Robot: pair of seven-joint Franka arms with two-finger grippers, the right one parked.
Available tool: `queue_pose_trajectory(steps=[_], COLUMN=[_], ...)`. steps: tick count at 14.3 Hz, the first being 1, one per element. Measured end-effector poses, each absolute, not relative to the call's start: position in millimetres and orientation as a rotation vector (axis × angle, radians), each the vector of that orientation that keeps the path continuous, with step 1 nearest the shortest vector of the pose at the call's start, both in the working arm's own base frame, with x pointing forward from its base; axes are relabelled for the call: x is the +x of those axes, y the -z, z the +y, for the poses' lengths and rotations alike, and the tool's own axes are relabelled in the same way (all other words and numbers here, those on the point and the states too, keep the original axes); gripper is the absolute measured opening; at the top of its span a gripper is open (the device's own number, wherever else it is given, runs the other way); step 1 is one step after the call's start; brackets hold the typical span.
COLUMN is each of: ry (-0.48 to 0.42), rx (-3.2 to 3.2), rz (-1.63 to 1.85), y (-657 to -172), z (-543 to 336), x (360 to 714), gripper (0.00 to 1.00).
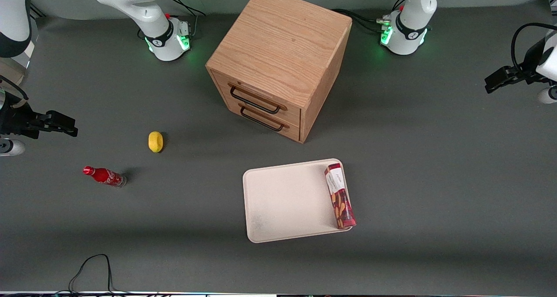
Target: Place red cookie box on tray
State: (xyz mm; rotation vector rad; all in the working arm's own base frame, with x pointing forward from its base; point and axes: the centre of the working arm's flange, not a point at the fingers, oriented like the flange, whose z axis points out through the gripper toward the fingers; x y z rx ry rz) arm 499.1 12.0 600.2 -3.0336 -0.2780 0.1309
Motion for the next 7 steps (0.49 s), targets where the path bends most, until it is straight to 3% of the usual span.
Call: queue_pose_trajectory(steps=[7], ry=[-0.141], rx=[-3.084], rz=[-0.167], y=[-600], z=[15], x=[499], gripper=[1.00])
